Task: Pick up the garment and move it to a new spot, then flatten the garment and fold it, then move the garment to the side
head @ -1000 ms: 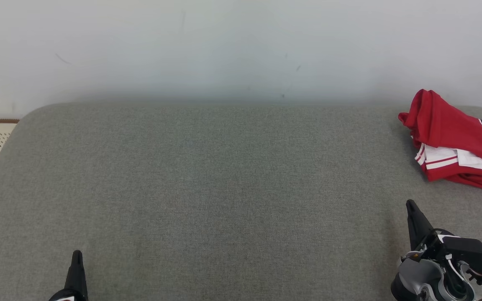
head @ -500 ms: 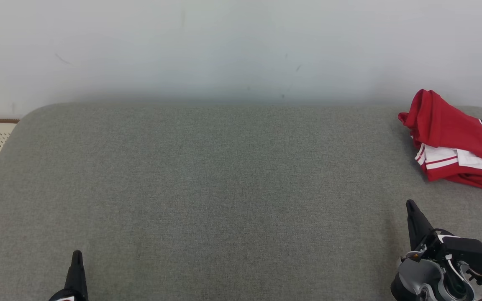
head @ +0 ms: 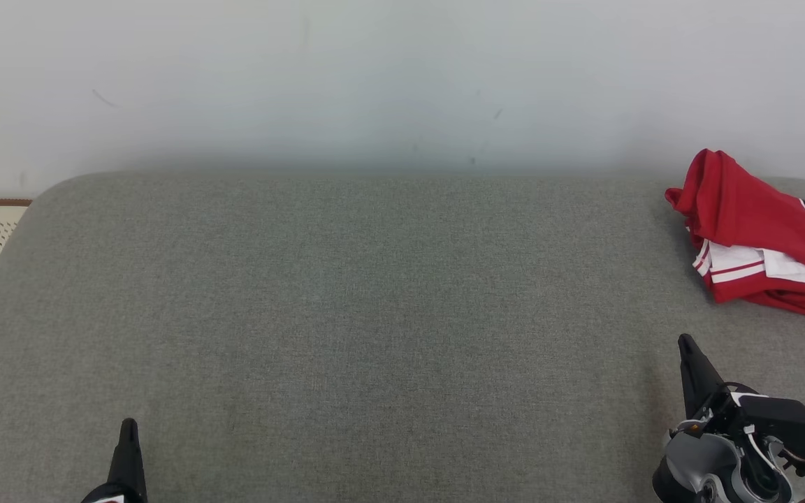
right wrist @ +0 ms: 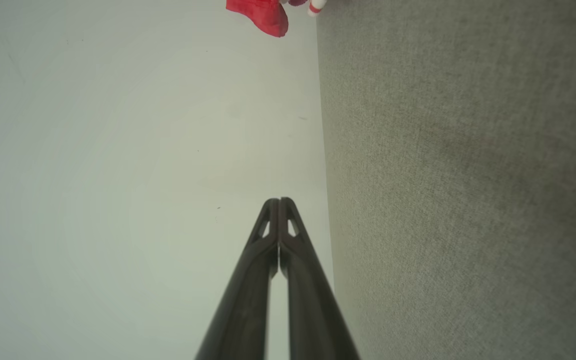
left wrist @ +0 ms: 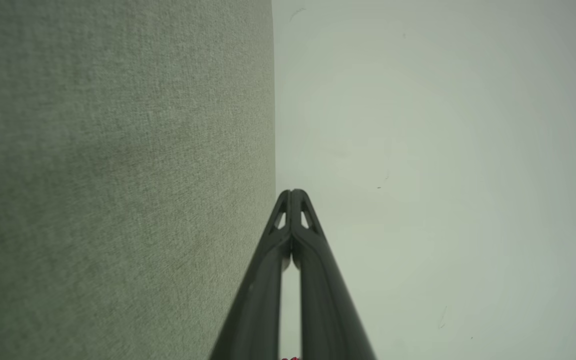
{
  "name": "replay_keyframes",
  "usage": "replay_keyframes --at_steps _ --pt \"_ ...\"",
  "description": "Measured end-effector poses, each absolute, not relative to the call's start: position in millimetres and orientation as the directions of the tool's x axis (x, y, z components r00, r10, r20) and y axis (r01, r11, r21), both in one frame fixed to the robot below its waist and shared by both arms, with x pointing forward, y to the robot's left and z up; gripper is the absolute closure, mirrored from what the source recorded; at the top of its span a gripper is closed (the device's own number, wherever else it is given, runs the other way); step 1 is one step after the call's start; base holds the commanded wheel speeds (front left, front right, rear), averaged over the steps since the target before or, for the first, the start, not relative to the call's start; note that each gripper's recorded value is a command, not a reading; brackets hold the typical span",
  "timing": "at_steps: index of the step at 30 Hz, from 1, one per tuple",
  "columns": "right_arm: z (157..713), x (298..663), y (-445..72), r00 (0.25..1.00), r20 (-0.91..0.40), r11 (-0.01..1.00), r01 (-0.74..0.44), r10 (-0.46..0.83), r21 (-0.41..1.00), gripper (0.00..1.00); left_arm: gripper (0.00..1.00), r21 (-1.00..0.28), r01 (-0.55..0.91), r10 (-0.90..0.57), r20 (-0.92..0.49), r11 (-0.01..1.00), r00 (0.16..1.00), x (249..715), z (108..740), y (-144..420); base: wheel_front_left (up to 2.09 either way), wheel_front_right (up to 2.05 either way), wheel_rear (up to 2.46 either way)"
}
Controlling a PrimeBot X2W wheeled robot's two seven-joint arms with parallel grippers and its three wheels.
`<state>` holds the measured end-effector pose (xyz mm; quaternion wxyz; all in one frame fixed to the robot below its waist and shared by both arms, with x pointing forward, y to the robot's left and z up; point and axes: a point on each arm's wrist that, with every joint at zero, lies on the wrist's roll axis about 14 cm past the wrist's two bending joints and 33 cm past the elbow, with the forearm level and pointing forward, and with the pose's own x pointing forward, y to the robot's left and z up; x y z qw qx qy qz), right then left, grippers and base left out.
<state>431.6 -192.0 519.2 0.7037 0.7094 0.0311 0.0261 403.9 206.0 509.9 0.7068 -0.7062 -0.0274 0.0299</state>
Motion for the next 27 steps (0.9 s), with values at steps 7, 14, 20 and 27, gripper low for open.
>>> replay_keyframes --at_steps 7,14,20,27 --pt "519.2 431.6 -192.1 0.997 -0.007 -0.007 0.007 0.081 1.0 1.0 1.0 -1.0 -0.004 0.081 -0.003 0.001 0.997 403.9 509.9 206.0 0.0 0.0 0.0" --pt "519.1 431.6 -192.0 0.997 -0.007 -0.006 0.008 0.081 1.0 1.0 1.0 -1.0 -0.004 0.081 -0.003 0.001 0.997 403.9 509.9 206.0 0.0 0.0 0.0" --pt "519.1 431.6 -192.2 0.997 -0.007 -0.006 0.008 0.08 1.0 1.0 1.0 -1.0 -0.004 0.081 -0.004 0.001 0.997 403.9 509.9 206.0 0.0 0.0 0.0" --pt "519.1 431.6 -192.0 0.997 -0.007 -0.006 0.008 0.082 1.0 1.0 1.0 -1.0 -0.004 0.081 -0.004 0.001 0.997 403.9 509.9 206.0 0.0 0.0 0.0"
